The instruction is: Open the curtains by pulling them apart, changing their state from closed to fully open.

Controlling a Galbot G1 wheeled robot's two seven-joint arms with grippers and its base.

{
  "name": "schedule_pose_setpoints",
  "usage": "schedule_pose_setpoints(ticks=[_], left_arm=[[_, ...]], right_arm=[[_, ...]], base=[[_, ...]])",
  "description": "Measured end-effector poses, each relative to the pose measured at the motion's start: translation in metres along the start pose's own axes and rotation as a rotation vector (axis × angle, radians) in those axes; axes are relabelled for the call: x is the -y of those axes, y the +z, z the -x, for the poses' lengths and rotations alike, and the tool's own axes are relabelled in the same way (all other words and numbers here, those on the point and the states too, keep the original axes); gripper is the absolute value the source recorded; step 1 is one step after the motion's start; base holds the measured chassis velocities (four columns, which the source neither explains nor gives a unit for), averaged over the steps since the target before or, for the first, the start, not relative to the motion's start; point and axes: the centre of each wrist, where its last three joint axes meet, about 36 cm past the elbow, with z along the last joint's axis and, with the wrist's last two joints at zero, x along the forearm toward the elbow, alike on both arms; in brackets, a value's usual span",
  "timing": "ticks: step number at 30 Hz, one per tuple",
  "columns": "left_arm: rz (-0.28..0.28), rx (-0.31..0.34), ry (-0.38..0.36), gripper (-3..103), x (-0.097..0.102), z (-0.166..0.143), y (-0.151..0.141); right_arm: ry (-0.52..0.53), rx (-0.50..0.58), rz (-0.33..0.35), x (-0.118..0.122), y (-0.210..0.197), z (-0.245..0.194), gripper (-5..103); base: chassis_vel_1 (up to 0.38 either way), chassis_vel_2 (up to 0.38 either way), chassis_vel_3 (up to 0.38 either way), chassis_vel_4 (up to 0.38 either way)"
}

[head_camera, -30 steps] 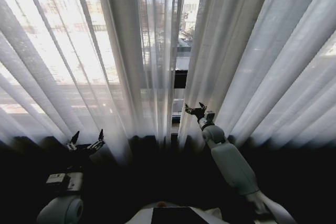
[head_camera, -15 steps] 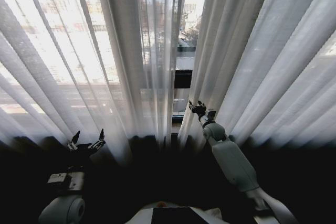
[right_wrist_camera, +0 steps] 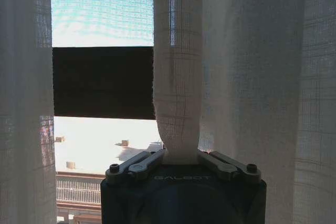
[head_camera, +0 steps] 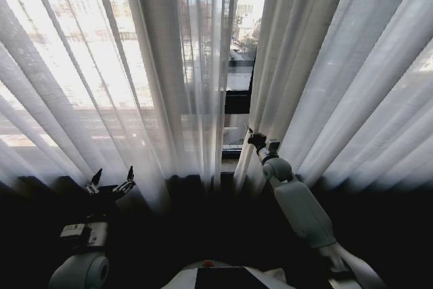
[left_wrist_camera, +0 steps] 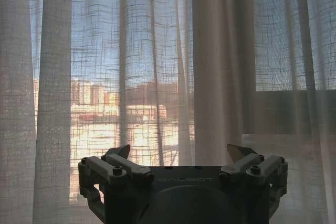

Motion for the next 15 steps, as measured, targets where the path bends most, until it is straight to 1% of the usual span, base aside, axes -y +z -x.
schedule_pose_setpoints(ticks=[7,15], left_arm=[[0.001,0.003,0.004,100,-0.002,0.001,0.000],[-0.006,0.013,0.008,100,-0.005,0.000,0.001]], right_arm=[[0.007,0.013,0.003,-0.007,-0.005,-0.008,0],[0.023,0.032,0.010,-0.010,-0.028,-0.032,0]], base=[[0.000,0.000,0.000,0.000],[0.000,0.000,0.000,0.000]])
